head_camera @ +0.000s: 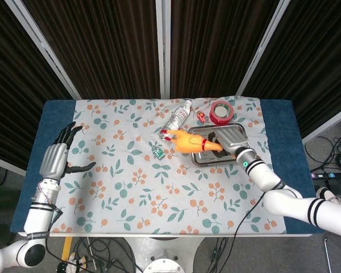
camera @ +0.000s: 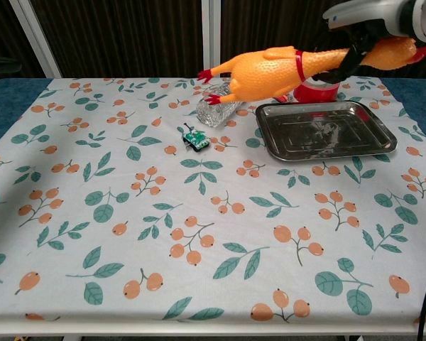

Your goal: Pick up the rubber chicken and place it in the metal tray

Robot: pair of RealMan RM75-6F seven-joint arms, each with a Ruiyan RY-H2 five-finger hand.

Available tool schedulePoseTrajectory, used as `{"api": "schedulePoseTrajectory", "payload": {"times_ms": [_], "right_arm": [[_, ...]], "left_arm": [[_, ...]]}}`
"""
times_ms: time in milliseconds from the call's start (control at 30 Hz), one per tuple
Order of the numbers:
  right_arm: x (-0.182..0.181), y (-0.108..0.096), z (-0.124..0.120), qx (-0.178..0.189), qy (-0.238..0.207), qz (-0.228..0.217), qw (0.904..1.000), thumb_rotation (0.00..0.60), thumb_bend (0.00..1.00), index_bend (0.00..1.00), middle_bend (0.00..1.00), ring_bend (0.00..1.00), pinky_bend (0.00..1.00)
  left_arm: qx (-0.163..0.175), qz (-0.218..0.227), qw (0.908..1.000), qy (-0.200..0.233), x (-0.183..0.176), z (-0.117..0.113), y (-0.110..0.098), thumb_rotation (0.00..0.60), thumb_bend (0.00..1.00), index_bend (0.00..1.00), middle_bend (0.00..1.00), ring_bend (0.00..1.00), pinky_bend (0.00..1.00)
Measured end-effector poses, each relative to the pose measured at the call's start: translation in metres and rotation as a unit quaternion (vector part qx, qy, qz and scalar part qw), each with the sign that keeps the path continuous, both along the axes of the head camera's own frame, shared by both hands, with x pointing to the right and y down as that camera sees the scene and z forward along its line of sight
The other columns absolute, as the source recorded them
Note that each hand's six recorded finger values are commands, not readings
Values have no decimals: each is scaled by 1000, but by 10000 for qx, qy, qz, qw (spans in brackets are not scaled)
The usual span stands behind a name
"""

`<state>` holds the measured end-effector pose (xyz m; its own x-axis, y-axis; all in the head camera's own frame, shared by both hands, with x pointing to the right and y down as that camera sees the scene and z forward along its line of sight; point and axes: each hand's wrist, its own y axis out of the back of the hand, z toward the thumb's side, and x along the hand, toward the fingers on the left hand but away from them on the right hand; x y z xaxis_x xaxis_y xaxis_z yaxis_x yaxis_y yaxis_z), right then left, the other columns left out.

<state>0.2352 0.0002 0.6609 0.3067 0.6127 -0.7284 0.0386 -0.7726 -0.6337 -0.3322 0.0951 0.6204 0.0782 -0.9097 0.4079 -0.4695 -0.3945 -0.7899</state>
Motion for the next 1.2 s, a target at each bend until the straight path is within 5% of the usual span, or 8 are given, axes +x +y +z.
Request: {"api": "schedulePoseTrajectory", "payload": {"times_ms": [300,600,700,967,1067,1200], "right_arm": [[70,-8,49,-383,9,799,9961,600,403,947,813,790,1000],[78,-1,67,-630,-321,1087,9916,600,368,927,809,743,976],[82,1,72,-633,-194,934,9934,600,290,748,724,639,831],[99,7,88,-604,215,557,9964,600,71,113,321,176,338],[104,4,90,-506,313,460,9972,600,30,9,210,64,239],[110,-5,88,-297,446,344,9980,600,0,0,110,1,153]], "left_arm": [[-137,-265,9995,-43,-12,2,4,467,60,155,96,65,209],[-159,-276,9994,-149,-12,-1,2,465,60,155,96,65,209],[-178,-267,9994,-146,-10,-2,2,464,59,155,96,65,209],[-206,-307,9992,-152,-12,-3,1,465,59,155,96,65,208],[-189,-326,9992,-142,-14,-5,1,466,59,155,96,65,209],[-180,-342,9991,-159,-16,-5,2,465,58,155,96,65,208]]}}
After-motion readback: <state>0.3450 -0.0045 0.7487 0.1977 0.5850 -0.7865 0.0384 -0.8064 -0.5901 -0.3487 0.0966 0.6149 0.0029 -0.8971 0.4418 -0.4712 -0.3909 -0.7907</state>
